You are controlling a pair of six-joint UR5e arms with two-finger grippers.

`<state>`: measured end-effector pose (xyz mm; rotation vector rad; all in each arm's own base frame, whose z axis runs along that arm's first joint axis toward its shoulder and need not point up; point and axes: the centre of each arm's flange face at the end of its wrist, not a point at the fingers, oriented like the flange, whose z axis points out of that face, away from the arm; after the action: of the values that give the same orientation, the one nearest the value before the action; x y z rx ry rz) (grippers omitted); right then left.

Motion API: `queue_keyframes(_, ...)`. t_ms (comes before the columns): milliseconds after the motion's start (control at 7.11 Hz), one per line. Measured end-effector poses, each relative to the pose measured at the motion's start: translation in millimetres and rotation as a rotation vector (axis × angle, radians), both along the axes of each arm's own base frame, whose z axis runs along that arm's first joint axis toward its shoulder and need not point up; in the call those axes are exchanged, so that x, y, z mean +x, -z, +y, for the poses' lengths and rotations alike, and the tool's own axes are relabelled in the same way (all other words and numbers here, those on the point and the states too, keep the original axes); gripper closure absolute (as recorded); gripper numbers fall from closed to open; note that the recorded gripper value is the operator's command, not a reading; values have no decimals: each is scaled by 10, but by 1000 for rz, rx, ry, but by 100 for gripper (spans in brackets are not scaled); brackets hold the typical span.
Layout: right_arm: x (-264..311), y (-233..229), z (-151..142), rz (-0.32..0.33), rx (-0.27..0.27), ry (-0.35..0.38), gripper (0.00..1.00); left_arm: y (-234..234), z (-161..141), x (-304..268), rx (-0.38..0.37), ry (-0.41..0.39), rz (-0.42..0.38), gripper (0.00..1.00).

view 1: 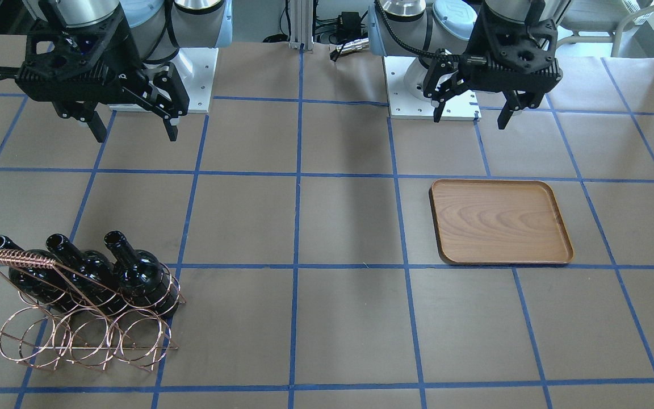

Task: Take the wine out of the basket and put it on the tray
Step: 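Move the right gripper over the wine rack toward the nearest bottle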

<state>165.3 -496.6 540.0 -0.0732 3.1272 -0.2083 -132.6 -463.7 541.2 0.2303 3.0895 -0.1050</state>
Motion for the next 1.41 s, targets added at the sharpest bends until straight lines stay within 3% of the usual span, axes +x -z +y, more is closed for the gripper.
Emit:
queue_keyframes(703,-45,-3,-10,9,0,10,0,-9,99,3,25,-21,4,0)
queue_keyframes(984,-259,-4,-96,8,-1,48,0,14,116,1,31,-51,6,0)
queue_keyframes(1266,-662,45,-304,10,7,106,0,40,116,5,35,-56,1,0)
queue_keyframes(1406,-871,234,-531,16,39,118,0,61,112,6,38,-57,0,0)
